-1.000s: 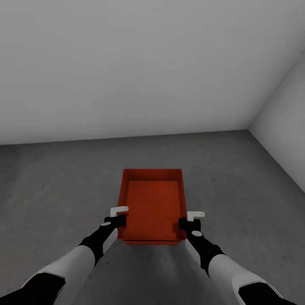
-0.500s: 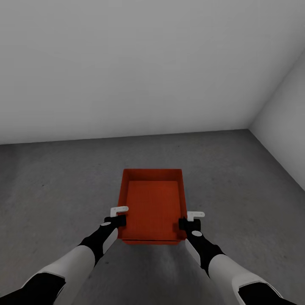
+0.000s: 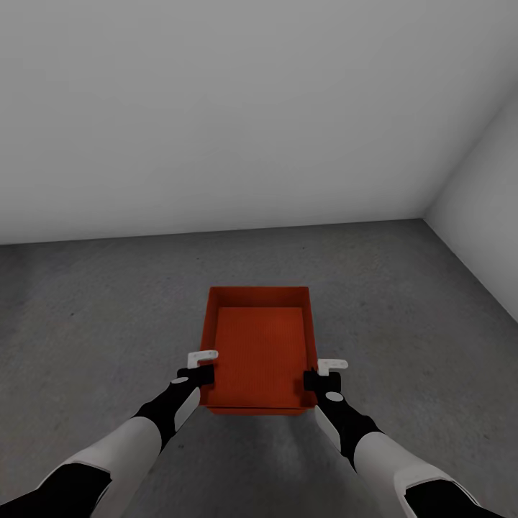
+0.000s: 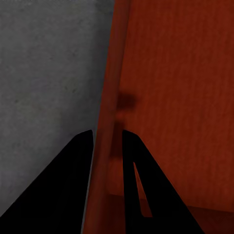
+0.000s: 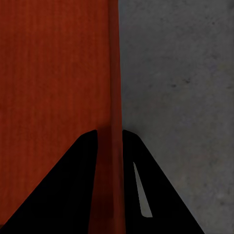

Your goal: Move the two storage containers from the living room to the garage. In the garage, place one container on the floor and stack the other container on top of it (either order is fine).

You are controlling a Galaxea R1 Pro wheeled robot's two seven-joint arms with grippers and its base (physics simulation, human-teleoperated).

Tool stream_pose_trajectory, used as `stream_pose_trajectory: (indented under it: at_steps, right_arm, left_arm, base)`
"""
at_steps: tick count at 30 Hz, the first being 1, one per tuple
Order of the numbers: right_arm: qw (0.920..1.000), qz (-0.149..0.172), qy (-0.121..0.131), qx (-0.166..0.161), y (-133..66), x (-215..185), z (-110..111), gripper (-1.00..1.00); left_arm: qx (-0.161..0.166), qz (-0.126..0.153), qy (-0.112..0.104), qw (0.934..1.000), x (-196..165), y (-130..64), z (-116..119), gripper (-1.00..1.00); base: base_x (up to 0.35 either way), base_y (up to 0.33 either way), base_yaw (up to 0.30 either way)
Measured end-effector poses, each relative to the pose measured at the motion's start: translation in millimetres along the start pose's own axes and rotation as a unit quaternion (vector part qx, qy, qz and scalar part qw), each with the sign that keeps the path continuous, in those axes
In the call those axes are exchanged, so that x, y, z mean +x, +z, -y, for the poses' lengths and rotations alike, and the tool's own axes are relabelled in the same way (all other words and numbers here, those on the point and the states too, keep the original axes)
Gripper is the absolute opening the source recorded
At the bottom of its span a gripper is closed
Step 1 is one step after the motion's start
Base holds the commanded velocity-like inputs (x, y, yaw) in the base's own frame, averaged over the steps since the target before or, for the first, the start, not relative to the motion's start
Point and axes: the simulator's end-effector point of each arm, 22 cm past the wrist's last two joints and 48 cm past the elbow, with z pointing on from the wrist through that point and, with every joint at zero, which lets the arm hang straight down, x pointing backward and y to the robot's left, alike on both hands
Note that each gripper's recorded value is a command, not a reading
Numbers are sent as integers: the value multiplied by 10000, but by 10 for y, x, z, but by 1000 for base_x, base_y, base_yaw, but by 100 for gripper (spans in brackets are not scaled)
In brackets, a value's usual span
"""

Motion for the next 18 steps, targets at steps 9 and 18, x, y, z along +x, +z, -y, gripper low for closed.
stream_pose_trajectory:
  at_steps: [9, 18]
  right_arm:
    - [10000, -1, -1, 0, 80, 77, -8, -100]
    - [10000, 4, -1, -1, 81, 74, -7, -100]
  left_arm:
    - [0, -1, 0, 10000, 67, 90, -4, -100]
    - [0, 3, 0, 10000, 63, 90, -3, -100]
  base:
    - [0, 0, 0]
    - [0, 0, 0]
